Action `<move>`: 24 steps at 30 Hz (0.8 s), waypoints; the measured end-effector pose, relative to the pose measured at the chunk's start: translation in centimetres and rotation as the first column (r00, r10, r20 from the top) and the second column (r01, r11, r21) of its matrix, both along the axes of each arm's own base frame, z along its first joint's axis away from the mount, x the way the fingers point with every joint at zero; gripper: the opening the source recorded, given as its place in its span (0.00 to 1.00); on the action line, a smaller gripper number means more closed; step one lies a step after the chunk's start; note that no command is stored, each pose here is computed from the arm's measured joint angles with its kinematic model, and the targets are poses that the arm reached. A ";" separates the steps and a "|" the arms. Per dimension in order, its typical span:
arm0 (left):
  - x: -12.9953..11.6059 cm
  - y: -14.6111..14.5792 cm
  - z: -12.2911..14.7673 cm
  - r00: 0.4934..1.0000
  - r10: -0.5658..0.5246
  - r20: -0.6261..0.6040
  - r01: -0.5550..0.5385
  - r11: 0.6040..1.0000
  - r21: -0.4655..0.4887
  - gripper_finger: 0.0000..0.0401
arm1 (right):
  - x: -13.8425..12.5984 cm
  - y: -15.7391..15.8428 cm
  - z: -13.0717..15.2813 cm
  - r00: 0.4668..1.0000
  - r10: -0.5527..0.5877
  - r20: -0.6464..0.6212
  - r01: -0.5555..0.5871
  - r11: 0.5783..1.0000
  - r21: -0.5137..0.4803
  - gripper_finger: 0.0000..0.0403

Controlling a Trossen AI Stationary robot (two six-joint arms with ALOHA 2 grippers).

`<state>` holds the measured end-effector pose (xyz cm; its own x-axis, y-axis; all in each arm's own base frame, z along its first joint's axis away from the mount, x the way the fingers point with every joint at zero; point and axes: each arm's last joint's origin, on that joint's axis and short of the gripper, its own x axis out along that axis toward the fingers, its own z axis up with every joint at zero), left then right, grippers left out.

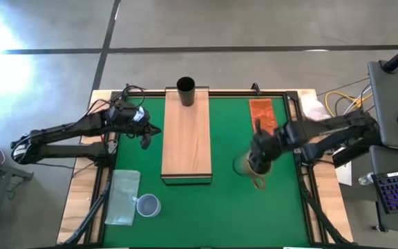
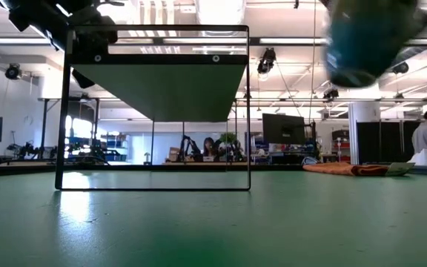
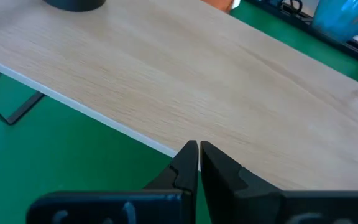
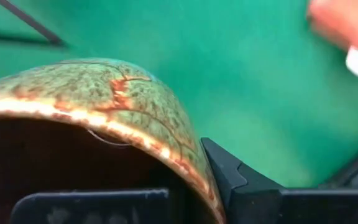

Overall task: Stack small to large cups/mugs on shelf
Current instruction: Put the brown-blue mug on the shelf

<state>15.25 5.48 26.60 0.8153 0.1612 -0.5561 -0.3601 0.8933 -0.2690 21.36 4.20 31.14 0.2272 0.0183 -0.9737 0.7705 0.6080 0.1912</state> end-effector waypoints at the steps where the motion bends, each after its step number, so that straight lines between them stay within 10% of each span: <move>1: 0.1 0.0 0.2 1.000 0.002 0.001 -0.002 1.000 0.000 0.01 | 0.6 -0.6 1.1 1.000 0.005 0.030 -0.004 1.000 -0.016 0.06; 14: 1.2 0.7 3.7 0.997 0.050 0.052 -0.054 0.995 0.088 0.01 | 14.6 -9.3 6.8 0.948 0.239 0.210 -0.206 0.964 -0.169 0.06; 24: 2.1 1.3 2.5 0.993 0.116 -0.027 -0.112 0.988 0.105 0.01 | 21.8 -12.8 2.5 0.913 0.317 0.255 -0.283 0.945 -0.162 0.06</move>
